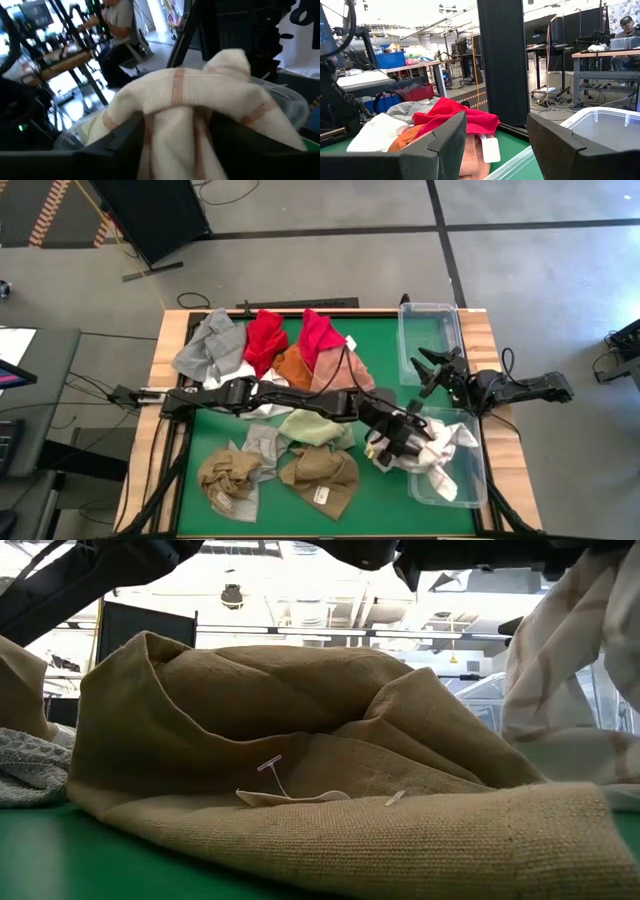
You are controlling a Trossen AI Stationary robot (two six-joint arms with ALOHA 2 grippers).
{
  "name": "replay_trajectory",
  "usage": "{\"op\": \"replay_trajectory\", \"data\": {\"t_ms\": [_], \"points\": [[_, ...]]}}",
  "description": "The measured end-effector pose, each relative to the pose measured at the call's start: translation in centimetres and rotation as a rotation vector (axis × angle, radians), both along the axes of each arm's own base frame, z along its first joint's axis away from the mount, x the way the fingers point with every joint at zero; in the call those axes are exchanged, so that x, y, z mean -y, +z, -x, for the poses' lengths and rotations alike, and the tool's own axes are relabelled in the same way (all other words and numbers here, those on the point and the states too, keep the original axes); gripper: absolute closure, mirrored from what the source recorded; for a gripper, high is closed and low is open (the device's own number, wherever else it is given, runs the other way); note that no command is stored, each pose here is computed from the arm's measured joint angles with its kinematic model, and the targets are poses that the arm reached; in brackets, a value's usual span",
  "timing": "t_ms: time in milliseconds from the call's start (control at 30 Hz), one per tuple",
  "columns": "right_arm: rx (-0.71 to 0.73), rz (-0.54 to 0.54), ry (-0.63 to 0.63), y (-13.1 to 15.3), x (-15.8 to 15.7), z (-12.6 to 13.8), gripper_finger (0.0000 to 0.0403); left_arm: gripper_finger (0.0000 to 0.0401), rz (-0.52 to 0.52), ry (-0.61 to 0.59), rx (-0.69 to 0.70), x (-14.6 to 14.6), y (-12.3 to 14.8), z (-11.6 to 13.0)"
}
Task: Sort towels by color in basket
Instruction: Put the white patterned towel into the bottom transparent bin
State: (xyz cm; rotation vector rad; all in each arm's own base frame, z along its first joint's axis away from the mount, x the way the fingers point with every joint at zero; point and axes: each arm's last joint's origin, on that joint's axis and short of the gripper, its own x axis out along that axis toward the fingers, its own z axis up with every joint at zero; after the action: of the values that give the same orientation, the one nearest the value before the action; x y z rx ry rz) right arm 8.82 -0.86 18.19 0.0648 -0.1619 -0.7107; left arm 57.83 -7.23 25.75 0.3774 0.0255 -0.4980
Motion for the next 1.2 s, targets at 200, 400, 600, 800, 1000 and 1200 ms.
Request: {"op": "replay_trajectory", "data": {"t_ms": [200, 400, 600, 800, 1000, 1200], "points": [[-0.001, 0.000, 0.000, 0.0, 0.0, 0.0, 0.0165, 0.0145, 0.007, -0.005, 0.009, -0.3, 3.3, 1.2], [-0.002, 0.000, 0.000, 0.0, 0.0, 0.0, 0.0165, 0.0143, -0.040, -0.014, -0.046, -0.5, 7.3, 3.6], [-0.001, 0.000, 0.000, 0.0, 0.0, 0.0, 0.0165, 0.0143, -0.075, -0.011, -0.336, -0.6, 6.5, 5.6], [0.000, 0.000, 0.000, 0.0, 0.0, 0.0, 0.0165, 0.0143, -0.138, 0.056, -0.665, 0.5, 2.6, 6.8], [0.000, 0.000, 0.000, 0.0, 0.0, 0.0, 0.0165, 0.0143, -0.146, 0.127, -0.754, 1.2, -0.3, 7.0], [0.000, 0.000, 0.000, 0.0, 0.0, 0.0, 0.0165, 0.0143, -0.096, 0.183, -0.767, 1.2, -3.9, 6.7]]}}
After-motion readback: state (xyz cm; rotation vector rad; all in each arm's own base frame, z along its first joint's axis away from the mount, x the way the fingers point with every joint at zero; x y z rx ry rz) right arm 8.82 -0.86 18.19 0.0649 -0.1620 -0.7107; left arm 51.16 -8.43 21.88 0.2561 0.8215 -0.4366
